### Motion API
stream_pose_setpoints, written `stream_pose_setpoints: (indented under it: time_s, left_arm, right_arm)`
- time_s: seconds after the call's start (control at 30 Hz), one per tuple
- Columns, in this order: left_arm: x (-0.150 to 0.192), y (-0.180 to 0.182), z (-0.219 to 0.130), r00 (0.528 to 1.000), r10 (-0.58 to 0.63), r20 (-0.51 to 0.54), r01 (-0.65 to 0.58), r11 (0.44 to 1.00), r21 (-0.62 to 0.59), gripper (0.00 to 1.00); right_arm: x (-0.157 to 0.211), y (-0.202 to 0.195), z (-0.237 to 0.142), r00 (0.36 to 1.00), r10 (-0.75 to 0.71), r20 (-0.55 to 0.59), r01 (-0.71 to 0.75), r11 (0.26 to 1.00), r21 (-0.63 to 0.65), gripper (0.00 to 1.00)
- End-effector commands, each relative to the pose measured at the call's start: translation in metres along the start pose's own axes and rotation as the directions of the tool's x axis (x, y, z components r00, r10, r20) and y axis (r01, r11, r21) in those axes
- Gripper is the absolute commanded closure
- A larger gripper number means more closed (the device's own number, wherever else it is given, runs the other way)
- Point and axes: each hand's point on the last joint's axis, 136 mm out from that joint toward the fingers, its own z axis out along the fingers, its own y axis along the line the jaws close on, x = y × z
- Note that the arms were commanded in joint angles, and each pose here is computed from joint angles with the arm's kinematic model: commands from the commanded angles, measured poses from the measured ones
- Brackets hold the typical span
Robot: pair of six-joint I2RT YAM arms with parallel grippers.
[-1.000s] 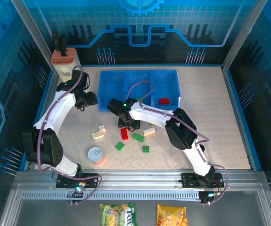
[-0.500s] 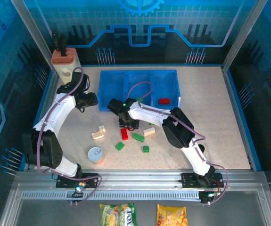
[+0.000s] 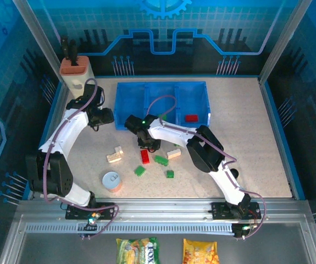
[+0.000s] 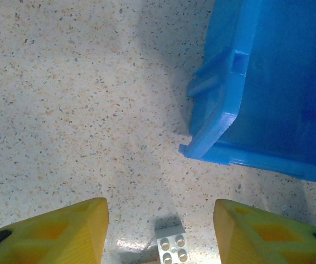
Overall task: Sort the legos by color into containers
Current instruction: Pick up the lego from the center of the table, then place the lego in the container.
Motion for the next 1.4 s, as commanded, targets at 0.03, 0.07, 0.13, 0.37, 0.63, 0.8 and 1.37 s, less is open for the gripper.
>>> stream_pose_setpoints:
  time_s: [0.03,0.07,0.13,0.37,0.63,0.8,1.37]
  left_arm:
    - [0.003,0.004,0.007,1.0,0.011,-0.018,-0.011,1.0,-0.004,0.46]
    - [0.003,0.004,0.007,1.0,0.012,-0.019,-0.013,1.0,-0.004,0.46]
    - [0.003,0.003,0.006,1.0,0.015,-0.02,-0.015,1.0,0.003,0.46]
    - [0.006,-0.002,0.007,0.999,0.022,-0.034,-0.021,0.999,0.038,0.46]
    - [0.009,-0.004,0.01,0.998,0.023,-0.054,-0.021,0.999,0.043,0.46]
    - [0.01,-0.005,0.012,0.998,0.025,-0.066,-0.021,0.998,0.05,0.46]
    - [0.012,-0.008,0.011,0.997,0.027,-0.073,-0.022,0.998,0.067,0.46]
  right_arm:
    - [-0.01,-0.002,-0.013,1.0,-0.004,0.03,0.004,1.0,0.006,0.64]
    - [-0.01,-0.002,-0.015,0.999,-0.012,0.034,0.012,1.0,0.003,0.65]
    - [-0.012,-0.003,-0.021,0.999,-0.024,0.046,0.024,1.0,0.003,0.65]
    - [-0.017,-0.01,-0.044,0.99,-0.111,0.086,0.112,0.994,-0.008,0.67]
    - [-0.014,-0.033,-0.07,0.974,-0.2,0.109,0.203,0.979,-0.014,0.67]
    - [-0.012,-0.062,-0.083,0.968,-0.232,0.099,0.232,0.973,0.011,0.67]
    - [-0.064,-0.168,-0.094,0.978,-0.19,0.089,0.186,0.981,0.055,0.66]
